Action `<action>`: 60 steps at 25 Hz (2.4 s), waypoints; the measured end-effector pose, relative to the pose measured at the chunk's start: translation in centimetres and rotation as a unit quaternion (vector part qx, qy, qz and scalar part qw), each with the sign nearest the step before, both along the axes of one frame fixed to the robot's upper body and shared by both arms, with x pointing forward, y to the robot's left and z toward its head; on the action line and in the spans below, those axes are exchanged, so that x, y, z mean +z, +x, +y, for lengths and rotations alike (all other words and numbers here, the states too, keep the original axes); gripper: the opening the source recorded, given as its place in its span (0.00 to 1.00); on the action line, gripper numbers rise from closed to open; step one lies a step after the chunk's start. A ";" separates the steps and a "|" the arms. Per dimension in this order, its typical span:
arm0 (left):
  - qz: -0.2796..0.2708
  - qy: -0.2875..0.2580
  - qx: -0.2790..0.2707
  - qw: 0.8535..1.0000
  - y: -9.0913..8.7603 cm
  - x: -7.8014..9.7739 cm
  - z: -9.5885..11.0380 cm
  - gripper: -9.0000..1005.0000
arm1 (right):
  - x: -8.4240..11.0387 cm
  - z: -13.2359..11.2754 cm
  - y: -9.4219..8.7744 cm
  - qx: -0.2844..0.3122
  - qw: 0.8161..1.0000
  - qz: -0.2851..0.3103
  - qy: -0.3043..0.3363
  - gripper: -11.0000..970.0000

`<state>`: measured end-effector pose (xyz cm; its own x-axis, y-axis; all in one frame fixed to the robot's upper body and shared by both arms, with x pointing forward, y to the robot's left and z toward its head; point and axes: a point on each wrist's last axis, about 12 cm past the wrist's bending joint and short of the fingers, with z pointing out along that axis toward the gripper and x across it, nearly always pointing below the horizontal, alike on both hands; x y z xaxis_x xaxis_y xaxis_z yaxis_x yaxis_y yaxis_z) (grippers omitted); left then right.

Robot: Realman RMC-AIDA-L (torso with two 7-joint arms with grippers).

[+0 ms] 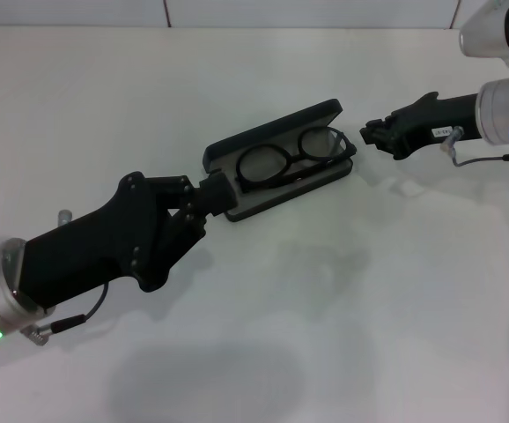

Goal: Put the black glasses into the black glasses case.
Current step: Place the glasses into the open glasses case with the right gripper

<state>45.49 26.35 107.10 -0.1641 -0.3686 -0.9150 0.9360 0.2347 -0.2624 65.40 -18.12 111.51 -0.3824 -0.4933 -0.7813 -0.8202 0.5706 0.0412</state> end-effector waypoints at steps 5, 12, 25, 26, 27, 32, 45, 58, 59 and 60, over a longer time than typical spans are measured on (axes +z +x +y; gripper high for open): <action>0.002 0.004 0.002 1.000 0.1 -0.1 -0.1 0.05 | -0.3 0.3 0.0 -0.003 1.000 0.005 0.001 0.10; 0.004 0.006 0.004 1.000 0.2 -0.2 -0.1 0.05 | -0.5 0.9 0.1 0.000 1.000 0.012 0.001 0.10; 0.005 0.006 0.005 1.000 0.2 -0.2 -0.2 0.05 | -0.7 1.9 -0.2 0.011 1.000 0.023 0.018 0.10; 0.005 0.006 0.005 1.000 0.2 -0.2 -0.2 0.05 | -0.7 2.0 -0.3 0.014 0.999 0.025 0.018 0.10; 0.005 0.006 0.004 1.000 0.2 -0.2 -0.2 0.05 | -0.7 2.1 -0.3 0.017 0.999 0.027 0.019 0.10; 0.004 0.006 0.004 1.000 0.2 -0.2 -0.2 0.05 | -0.6 2.1 -0.3 0.014 0.999 0.027 0.023 0.10; 0.002 0.007 0.004 1.000 0.4 -0.1 -0.2 0.05 | -1.2 0.9 0.5 -0.023 1.000 -0.006 -0.005 0.10; 0.000 0.009 0.002 1.000 1.0 0.1 -0.5 0.05 | -1.9 1.5 0.2 -0.014 1.000 0.006 -0.019 0.10; 0.000 0.009 0.002 1.000 1.0 0.1 -0.5 0.05 | -1.8 1.6 0.2 -0.012 1.000 0.006 -0.017 0.10; 0.000 0.009 0.002 1.000 1.0 0.1 -0.5 0.05 | -1.8 1.6 0.1 -0.011 1.000 0.007 -0.016 0.10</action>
<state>46.47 25.84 107.22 -0.1625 -0.3521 -0.9218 0.9349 0.2439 -0.2580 65.53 -16.51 109.69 -0.4039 -0.5094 -0.7598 -0.8075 0.5889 0.0344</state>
